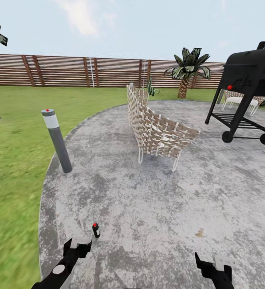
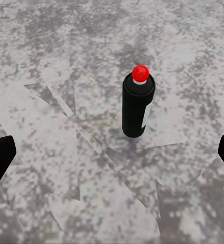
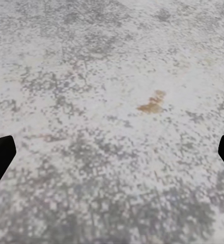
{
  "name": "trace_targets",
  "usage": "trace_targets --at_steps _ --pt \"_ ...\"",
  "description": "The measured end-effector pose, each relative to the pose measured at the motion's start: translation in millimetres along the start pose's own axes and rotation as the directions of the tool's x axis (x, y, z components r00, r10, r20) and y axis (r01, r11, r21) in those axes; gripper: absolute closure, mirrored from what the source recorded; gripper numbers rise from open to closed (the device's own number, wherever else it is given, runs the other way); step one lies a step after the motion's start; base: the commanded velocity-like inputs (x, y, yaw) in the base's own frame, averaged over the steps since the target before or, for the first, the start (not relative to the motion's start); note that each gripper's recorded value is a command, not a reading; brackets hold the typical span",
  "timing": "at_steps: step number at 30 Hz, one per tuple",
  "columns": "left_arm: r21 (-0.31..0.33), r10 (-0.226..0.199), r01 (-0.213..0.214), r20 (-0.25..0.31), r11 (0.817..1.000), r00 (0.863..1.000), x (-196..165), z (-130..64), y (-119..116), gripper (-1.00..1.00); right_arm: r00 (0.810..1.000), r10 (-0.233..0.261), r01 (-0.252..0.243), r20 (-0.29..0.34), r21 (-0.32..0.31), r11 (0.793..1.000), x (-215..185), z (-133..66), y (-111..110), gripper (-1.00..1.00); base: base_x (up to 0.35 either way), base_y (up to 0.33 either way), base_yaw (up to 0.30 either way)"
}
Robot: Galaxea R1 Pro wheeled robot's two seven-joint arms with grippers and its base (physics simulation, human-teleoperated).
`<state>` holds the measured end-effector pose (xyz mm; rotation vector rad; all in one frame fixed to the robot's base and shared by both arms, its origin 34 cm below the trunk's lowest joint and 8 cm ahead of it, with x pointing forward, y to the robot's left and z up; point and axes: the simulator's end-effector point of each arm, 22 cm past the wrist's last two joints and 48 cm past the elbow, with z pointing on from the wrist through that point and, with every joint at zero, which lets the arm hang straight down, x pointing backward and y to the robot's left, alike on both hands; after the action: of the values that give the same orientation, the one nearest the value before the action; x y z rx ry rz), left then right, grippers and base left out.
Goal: Pick up the pesticide atomizer in the garden and spray insectifuge to fully cover both potted plants in the garden.
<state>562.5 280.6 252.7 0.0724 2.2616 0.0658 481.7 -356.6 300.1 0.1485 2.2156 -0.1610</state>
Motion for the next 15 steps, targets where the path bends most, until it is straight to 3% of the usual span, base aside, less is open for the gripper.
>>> trace_targets --at_steps 13,15 --pt "0.008 0.004 -0.004 -0.033 1.0 0.999 20 9.6 -5 -1.0 0.996 -0.008 0.008 -0.086 0.006 1.0 40 3.1 -3 -1.0 0.0 0.0 0.0" --pt "0.007 0.004 -0.004 -0.034 1.0 0.999 20 12.2 -4 -1.0 0.998 -0.01 0.01 -0.069 0.005 1.0 32 5.2 -3 -1.0 0.0 0.0 0.0"
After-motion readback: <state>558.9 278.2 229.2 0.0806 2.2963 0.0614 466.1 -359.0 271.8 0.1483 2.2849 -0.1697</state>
